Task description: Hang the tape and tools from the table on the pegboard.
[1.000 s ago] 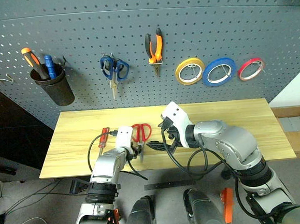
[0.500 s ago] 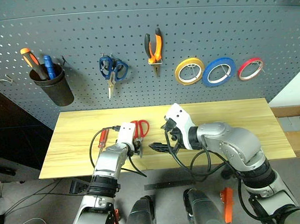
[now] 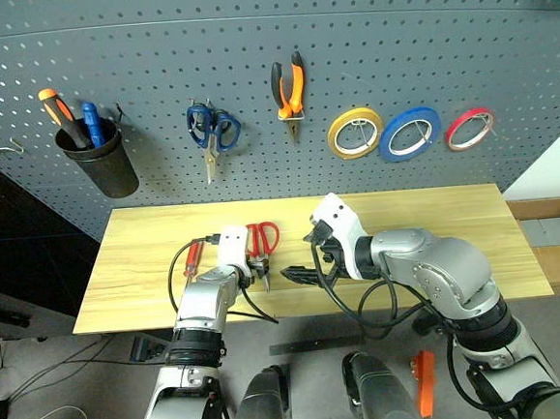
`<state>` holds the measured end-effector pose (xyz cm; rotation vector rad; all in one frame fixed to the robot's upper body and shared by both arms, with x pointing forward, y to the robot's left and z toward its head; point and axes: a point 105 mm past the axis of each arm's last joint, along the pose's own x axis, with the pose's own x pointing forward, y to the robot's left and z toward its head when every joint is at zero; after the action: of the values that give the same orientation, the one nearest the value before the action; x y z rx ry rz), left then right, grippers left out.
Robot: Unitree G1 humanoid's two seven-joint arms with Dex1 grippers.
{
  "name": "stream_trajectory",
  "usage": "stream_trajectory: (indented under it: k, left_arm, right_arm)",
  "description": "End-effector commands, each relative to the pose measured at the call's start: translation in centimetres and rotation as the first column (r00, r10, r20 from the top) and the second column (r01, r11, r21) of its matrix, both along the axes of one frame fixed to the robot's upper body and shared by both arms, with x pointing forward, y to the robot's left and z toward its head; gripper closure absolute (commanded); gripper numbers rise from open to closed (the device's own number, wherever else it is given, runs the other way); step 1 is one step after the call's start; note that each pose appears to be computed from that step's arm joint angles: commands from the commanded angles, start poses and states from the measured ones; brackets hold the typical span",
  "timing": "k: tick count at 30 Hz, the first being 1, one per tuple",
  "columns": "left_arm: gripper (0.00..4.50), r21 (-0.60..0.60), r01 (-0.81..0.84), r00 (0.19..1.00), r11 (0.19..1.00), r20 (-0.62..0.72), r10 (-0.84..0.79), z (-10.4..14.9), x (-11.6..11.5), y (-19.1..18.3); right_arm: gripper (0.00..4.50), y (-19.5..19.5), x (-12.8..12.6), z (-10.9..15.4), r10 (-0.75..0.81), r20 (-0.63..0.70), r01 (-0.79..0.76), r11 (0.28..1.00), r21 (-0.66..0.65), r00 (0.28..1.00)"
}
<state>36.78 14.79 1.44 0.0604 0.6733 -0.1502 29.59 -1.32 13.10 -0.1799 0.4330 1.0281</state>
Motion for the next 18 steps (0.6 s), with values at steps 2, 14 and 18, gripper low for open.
stream_trajectory:
  k: [2, 14, 18]
  left_arm:
    - [0.03, 0.008, 0.009, 1.0, 1.0, 0.02, -0.009, 1.1, 0.6, -1.4]
    - [0.03, -0.037, -0.098, 0.995, 0.994, -0.018, 0.098, -0.1, 1.5, -1.7]
    - [0.93, -0.045, -0.125, 0.992, 0.991, -0.016, 0.124, -0.3, 1.4, -1.1]
  right_arm:
    - [0.0, 0.4, -1.2, 1.6, 0.089, 0.031, -0.09, 0.995, 0.035, 0.996]
    - [0.0, 0.1, -1.0, 1.7, 0.078, 0.039, -0.079, 0.997, 0.027, 0.996]
    - [0.0, -0.1, -0.7, 1.9, 0.062, 0.046, -0.064, 0.998, 0.028, 0.997]
